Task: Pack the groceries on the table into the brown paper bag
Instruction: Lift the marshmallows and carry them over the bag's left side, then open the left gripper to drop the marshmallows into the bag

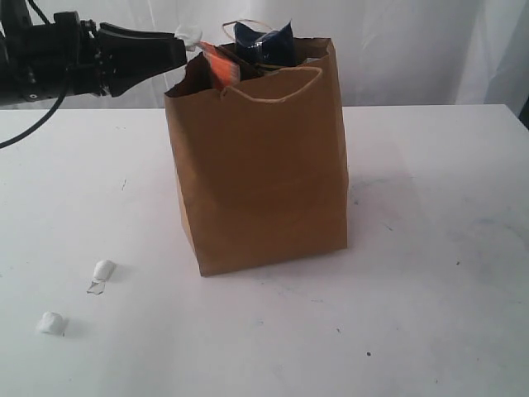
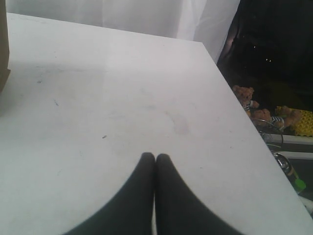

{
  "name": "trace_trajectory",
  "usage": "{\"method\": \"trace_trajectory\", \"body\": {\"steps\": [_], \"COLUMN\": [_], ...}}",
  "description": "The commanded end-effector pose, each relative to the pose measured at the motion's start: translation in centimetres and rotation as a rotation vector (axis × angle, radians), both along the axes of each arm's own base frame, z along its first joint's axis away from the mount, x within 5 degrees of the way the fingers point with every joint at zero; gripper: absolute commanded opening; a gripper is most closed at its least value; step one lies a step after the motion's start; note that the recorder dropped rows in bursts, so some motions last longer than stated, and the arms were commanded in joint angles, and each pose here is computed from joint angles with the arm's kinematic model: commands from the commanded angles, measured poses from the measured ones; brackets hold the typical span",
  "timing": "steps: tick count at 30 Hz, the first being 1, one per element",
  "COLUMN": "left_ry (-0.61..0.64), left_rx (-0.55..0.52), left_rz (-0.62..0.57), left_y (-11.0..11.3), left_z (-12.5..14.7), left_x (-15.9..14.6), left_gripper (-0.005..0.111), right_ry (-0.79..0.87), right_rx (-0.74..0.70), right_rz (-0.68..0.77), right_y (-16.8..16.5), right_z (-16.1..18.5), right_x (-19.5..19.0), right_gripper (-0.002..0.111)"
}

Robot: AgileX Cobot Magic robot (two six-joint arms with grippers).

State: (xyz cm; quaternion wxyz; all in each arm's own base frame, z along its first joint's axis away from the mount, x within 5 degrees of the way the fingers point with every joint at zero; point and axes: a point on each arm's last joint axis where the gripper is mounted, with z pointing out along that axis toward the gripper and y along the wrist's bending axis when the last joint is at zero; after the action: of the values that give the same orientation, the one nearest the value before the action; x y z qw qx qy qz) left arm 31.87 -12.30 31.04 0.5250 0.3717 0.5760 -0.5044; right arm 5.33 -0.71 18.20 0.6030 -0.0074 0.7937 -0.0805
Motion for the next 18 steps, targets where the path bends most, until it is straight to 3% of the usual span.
{"method": "trace_trajectory", "body": {"steps": [1,9,18], "left_ry": [-0.006,-0.011,0.009], "left_rx": [-0.027,0.044,-0.036], "left_rz": [-0.003,-0.041,-0.005], "left_y": [0.08,-0.03,0.08], "left_z": [0.45,-0.17,0.50], "left_x": [-0.03,-0.37,-0.04], "left_gripper": [0.050,0.050,0.050], "right_ry": [-0.007,-0.007,-0.007], "right_rx": [-0.003,-0.003,-0.003], "right_rz": [-0.010,-0.010,-0.010], "right_y": [-0.06,-0.06,-0.06], "right_z": [0.02,0.02,0.02], "right_x": [-0.04,-0.04,-0.04], "right_gripper": [0.000,0.000,0.000]}}
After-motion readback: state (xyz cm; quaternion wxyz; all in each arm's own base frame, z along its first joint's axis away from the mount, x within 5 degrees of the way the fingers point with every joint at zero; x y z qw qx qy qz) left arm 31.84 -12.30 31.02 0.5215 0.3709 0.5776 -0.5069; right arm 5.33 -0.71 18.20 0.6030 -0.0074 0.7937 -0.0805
